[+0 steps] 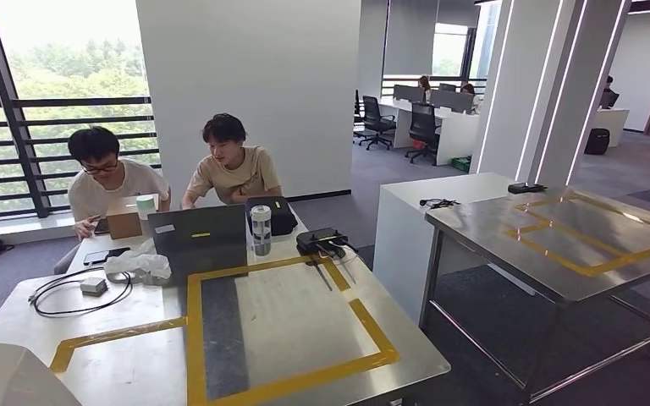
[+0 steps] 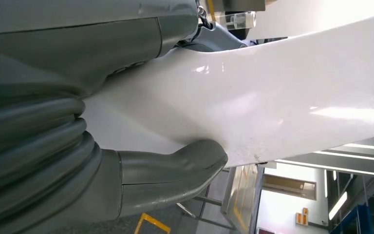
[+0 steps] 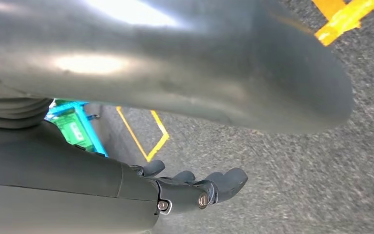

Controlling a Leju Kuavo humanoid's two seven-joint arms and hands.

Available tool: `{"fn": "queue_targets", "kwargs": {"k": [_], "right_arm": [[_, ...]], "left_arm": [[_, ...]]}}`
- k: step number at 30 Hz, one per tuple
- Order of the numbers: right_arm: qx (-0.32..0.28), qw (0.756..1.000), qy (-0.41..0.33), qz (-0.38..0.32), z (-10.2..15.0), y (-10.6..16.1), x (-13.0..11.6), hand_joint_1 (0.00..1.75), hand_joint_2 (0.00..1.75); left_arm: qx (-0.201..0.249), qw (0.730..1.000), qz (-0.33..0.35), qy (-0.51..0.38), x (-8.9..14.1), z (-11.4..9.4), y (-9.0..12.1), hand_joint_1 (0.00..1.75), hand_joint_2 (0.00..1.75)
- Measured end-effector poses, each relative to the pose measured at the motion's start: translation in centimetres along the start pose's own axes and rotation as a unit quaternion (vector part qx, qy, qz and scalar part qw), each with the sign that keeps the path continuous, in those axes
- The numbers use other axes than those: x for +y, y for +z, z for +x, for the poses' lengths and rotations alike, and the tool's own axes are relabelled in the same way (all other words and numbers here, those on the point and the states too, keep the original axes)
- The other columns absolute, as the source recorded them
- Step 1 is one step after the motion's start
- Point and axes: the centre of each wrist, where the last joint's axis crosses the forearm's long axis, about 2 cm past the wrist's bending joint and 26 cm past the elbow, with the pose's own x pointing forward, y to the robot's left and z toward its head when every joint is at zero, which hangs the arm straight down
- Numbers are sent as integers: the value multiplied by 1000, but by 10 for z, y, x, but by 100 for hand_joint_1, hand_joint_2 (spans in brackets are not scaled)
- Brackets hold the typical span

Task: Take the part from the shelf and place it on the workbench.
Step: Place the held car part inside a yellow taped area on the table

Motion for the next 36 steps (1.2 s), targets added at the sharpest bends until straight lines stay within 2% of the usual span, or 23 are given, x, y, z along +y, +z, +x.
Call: {"fn": "queue_targets", "kwargs": {"k": [12,17,27,36], "right_arm": [[13,1000,-2,4,-4,-1,4,0,0],[15,1000,-19,9,-7,-1,9,0,0],[19,1000,-21,13,-9,-2,20,0,0],[18,999,-29,12,-8,-2,18,0,0]], "left_arm": [[6,1000,-1,-1,-4,-1,3,175,175],[36,999,-2,2,-12,-8,7,175,175],[32,999,-36,19,-30,-22,-23,175,175],[31,998,-47,37,-40,-30,-34,175,175]]}}
